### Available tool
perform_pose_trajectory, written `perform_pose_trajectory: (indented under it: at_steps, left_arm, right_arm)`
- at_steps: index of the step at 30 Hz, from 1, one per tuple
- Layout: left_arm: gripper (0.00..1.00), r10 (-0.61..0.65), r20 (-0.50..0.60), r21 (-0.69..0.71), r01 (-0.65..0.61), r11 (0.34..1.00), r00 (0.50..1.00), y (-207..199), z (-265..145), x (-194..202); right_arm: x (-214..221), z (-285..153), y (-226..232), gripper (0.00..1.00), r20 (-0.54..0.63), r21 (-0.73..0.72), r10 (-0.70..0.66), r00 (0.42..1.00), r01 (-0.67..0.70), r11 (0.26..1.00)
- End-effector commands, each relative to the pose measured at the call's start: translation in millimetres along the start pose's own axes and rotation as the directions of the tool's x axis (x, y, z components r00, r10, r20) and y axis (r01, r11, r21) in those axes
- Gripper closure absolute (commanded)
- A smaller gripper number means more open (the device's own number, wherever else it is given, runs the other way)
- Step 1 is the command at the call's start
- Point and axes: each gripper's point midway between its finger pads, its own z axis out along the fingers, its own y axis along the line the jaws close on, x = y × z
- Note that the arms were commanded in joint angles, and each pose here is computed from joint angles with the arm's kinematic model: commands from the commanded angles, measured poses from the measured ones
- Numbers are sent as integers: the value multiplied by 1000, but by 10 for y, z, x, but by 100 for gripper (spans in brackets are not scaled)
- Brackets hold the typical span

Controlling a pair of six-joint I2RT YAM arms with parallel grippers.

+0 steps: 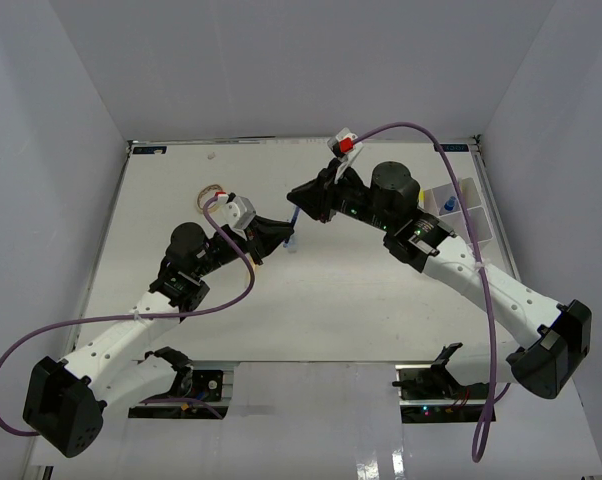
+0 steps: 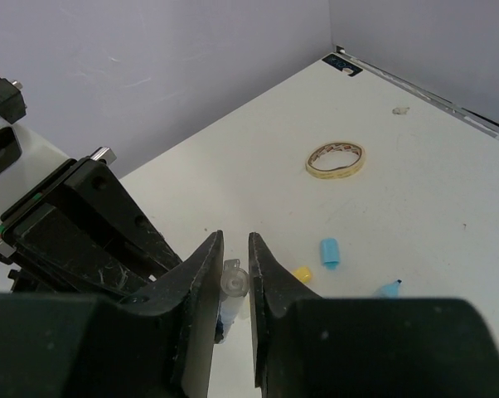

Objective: Sort the stationery into containers
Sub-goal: Close the pen cap on the pen.

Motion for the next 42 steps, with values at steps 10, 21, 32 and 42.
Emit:
perform_pose_trajectory:
  at_steps: [10,21,32,42]
  left_arm:
    - [100,24,57,41,-26,999,998,-86,25,-287]
    - [100,31,116,36,-36,999,993,-116,-29,-528]
    - [100,95,204,-15,-94,995,974,-84,-84,-942]
    - [100,110,264,-39,-103,994,958,-65,-81,-1170]
  right_arm:
    - [-22,6,80,92,3,-45,-13,1000,13,999]
    - [387,58,21,92,-114,-42,29,993,-34,999]
    - [685,63,-9,92,-236,-22,67,969,-74,997]
    - [819,65,-24,92,-293,-8,85,952,-91,996]
